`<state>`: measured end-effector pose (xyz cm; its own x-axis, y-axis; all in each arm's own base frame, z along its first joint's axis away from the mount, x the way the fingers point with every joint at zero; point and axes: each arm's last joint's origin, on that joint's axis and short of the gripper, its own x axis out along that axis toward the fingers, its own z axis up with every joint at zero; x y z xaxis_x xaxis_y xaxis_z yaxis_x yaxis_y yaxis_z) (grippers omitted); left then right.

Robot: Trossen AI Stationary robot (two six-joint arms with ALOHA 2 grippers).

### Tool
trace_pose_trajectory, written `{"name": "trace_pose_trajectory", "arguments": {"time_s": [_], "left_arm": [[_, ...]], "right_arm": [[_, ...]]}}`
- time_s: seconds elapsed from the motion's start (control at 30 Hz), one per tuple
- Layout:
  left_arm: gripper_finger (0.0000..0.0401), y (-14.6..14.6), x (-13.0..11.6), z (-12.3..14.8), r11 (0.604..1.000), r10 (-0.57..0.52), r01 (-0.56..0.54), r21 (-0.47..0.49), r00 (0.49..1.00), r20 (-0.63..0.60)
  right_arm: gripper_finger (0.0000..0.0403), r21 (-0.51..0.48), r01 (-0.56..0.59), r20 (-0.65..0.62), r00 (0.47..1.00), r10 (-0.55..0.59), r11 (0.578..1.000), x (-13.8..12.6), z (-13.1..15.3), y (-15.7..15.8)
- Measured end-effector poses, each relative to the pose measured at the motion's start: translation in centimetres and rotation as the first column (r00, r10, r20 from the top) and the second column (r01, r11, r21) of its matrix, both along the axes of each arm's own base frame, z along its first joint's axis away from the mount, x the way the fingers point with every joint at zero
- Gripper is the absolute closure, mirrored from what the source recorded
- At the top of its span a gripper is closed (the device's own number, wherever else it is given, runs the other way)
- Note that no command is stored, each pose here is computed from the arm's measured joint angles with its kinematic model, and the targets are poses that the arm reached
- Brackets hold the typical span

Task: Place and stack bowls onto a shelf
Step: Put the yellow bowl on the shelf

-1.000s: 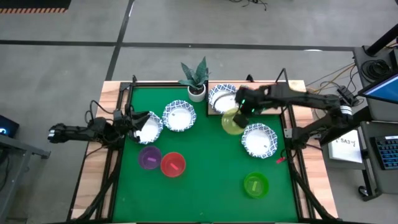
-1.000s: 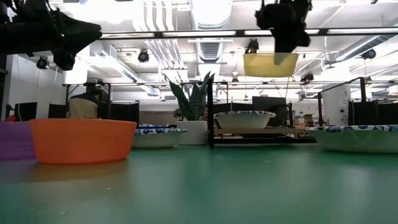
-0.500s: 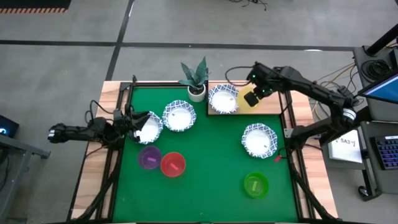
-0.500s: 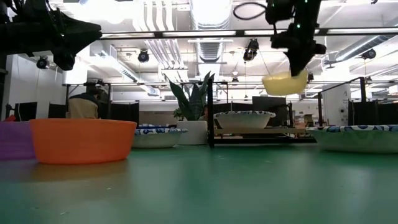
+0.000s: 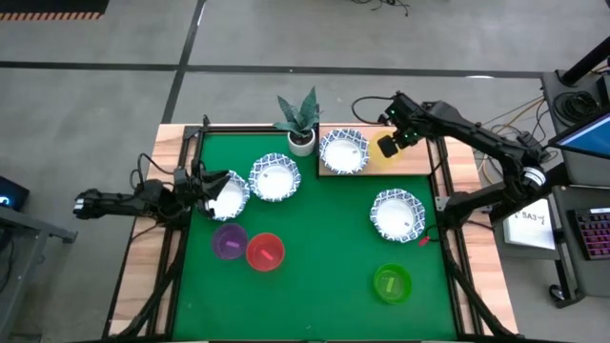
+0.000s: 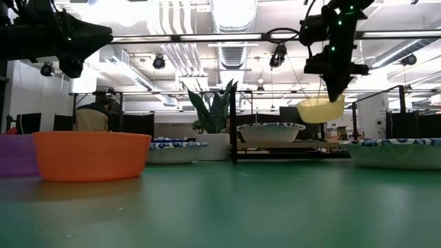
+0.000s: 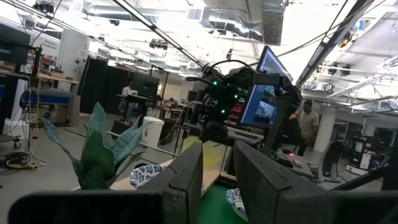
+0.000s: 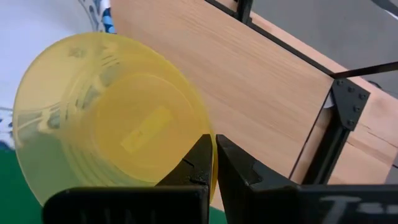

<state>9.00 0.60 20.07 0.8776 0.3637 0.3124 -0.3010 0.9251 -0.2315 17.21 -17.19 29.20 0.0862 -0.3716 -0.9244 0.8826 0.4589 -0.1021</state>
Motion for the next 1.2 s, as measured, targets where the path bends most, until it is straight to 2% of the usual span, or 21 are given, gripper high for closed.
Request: {"name": "trace_pose_trajectory", "arguments": {"time_s": [0.47,0.53,0.7,0.93,1.07,1.2], "left_arm": [[0.0326,0.0,0.0,0.0,1.0,0.0,0.0,0.0,1.0,-0.001],[0.0326,0.0,0.0,0.0,1.0,0.0,0.0,0.0,1.0,-0.001],[0.0326,0.0,0.0,0.0,1.0,0.0,0.0,0.0,1.0,-0.001],[0.0326,0.0,0.0,0.0,1.0,0.0,0.0,0.0,1.0,0.0],[0.0326,0.0,0.0,0.0,1.0,0.0,0.0,0.0,1.0,0.0],[0.0326,0.0,0.0,0.0,1.0,-0.001,0.001,0.0,1.0,0.0]], "right_arm": [[0.0394,0.011,0.021,-0.015,1.0,-0.021,1.0,-0.4,-3.0,-0.3],[0.0394,-0.006,0.031,-0.034,0.999,-0.031,1.0,-0.5,-3.0,-0.4],[0.0394,-0.121,0.079,-0.135,0.986,-0.095,0.99,-1.1,-2.9,-0.9],[0.0393,-0.106,0.127,-0.089,0.987,-0.136,0.986,-2.3,-2.8,-2.3],[0.0378,-0.088,0.123,-0.068,0.989,-0.129,0.989,-2.6,-2.8,-2.7],[0.0346,-0.088,0.126,-0.062,0.989,-0.131,0.988,-2.6,-2.9,-2.7]]}}
